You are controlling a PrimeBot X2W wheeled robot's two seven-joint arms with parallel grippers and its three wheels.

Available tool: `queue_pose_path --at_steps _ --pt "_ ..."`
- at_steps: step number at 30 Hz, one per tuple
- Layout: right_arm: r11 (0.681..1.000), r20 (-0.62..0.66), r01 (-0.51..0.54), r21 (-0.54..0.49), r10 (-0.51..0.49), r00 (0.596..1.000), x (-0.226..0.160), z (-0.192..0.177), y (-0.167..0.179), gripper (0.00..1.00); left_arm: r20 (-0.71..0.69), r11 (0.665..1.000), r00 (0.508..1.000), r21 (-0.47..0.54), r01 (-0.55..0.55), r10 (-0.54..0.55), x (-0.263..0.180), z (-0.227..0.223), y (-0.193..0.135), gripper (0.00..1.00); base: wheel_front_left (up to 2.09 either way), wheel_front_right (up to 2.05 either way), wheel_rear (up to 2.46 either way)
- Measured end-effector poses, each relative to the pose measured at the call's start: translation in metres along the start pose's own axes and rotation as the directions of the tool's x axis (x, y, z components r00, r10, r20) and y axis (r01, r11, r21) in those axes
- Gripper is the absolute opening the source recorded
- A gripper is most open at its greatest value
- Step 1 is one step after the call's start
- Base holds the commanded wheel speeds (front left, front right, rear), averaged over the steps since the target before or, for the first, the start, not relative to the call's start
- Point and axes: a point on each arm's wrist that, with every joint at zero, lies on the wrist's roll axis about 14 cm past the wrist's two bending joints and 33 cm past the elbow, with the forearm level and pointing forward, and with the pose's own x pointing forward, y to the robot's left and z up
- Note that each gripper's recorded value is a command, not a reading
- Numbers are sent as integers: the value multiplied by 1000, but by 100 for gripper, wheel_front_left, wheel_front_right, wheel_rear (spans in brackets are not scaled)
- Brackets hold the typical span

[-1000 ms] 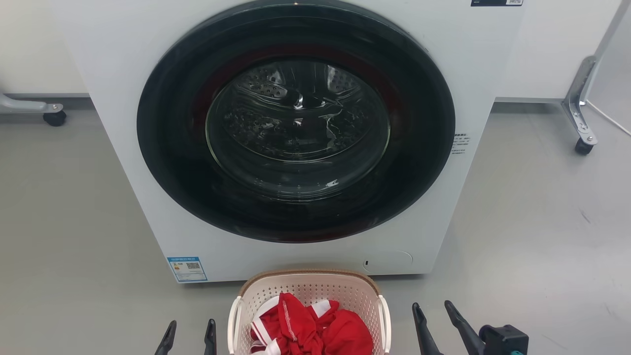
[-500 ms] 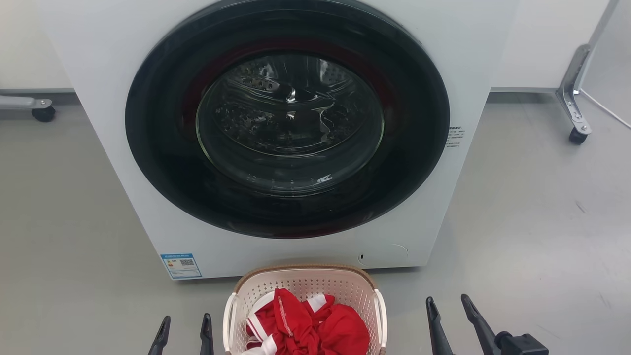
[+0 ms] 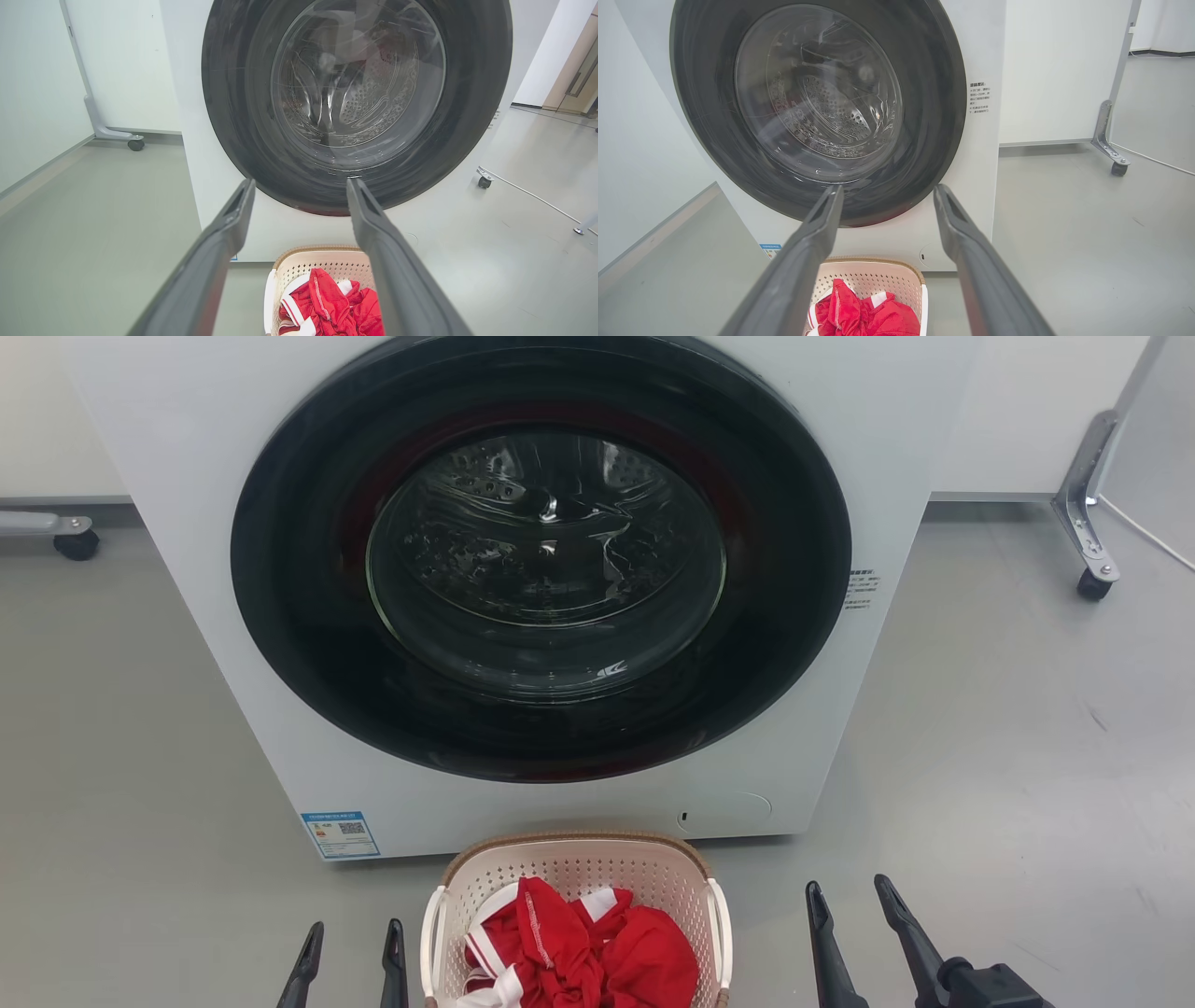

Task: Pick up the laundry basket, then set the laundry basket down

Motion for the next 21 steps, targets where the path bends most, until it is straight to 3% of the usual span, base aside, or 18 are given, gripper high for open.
queue_pose_path --at_steps 18,19,21 --pt "1000 25 -3 -14 3 1000 3 7 2 100 6 1000 1000 12 -13 13 0 1 3 100 0 0 0" --pt "1000 26 -3 -18 4 1000 3 7 2 0 7 1000 1000 12 -13 13 0 2 3 0 0 0 0" --pt "1000 6 -2 -21 2 1000 2 1 1 0 -11 1000 1000 12 -15 15 -1 -4 4 0 0 0 0"
